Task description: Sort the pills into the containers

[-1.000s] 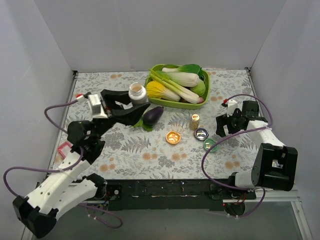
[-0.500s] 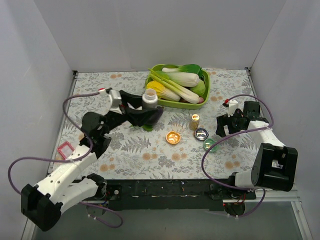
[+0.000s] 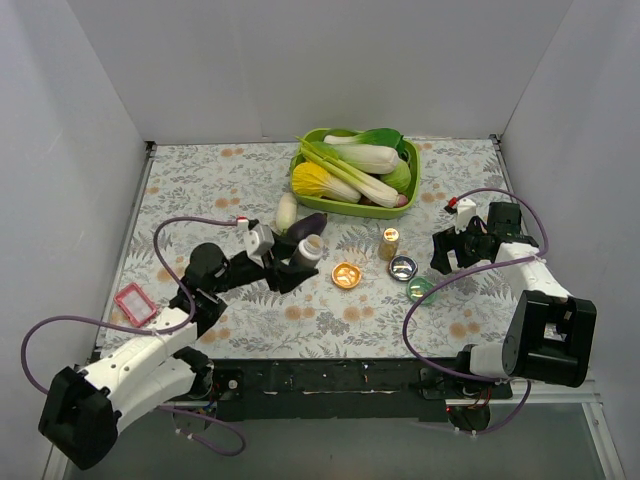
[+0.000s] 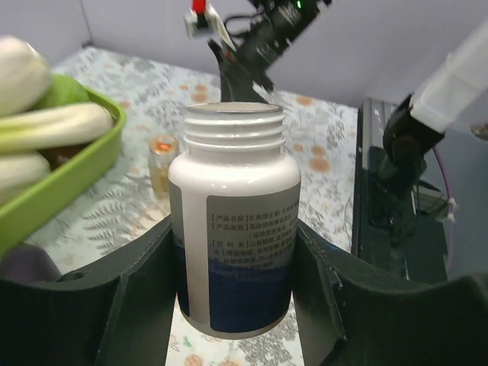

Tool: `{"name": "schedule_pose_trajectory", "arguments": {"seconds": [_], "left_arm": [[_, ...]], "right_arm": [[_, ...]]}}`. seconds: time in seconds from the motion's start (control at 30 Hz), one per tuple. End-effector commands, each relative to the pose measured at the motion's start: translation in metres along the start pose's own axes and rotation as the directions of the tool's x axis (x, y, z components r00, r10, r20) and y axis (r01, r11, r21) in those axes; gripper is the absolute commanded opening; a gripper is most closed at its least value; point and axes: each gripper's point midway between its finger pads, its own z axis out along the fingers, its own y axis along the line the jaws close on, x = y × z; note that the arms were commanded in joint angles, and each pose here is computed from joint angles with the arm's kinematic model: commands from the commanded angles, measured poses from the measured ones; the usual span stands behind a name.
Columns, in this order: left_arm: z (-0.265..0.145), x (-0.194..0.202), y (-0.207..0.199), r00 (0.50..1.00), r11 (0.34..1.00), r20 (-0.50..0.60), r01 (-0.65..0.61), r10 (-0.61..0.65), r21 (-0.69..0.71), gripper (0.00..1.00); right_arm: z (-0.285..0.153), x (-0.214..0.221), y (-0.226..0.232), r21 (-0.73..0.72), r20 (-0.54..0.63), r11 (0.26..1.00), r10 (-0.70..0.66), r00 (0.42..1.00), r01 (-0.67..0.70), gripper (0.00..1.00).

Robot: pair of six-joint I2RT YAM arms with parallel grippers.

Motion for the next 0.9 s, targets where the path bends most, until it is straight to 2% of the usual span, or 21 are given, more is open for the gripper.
{"name": "schedule_pose_trajectory", "arguments": {"seconds": [0.0,0.13,0.33,0.6,0.77,0.87], "left_arm": [[-0.002,0.059,-0.002,0.985,1.0,-0.173,-0.006,0.002,-0.023,0.0],[-0.001,0.103,0.006,0.95,0.997,-0.307,0.043,-0.061,-0.064,0.0],[-0.002,0.159,0.012,0.866,0.992,-0.483,0.099,-0.125,-0.079,0.0],[0.004,0.188,0.019,0.778,0.987,-0.608,0.124,-0.158,-0.098,0.0],[0.0,0.204,0.022,0.705,0.98,-0.681,0.146,-0.201,-0.138,0.0],[0.002,0.207,0.023,0.684,0.977,-0.698,0.153,-0.212,-0.147,0.0]], "right_arm": [[-0.003,-0.006,0.001,-0.011,0.03,1.0,-0.028,0.999,0.028,0.98],[-0.004,-0.007,0.002,-0.012,0.034,0.999,-0.033,0.999,0.033,0.98],[-0.005,-0.005,0.003,-0.02,0.026,0.999,-0.043,0.999,0.044,0.98],[-0.01,-0.008,0.004,-0.022,0.038,0.998,-0.056,0.998,0.057,0.98],[-0.011,-0.008,0.007,-0.033,0.045,0.998,-0.06,0.997,0.062,0.98],[-0.013,-0.01,0.008,-0.033,0.05,0.997,-0.067,0.996,0.069,0.98]]}}
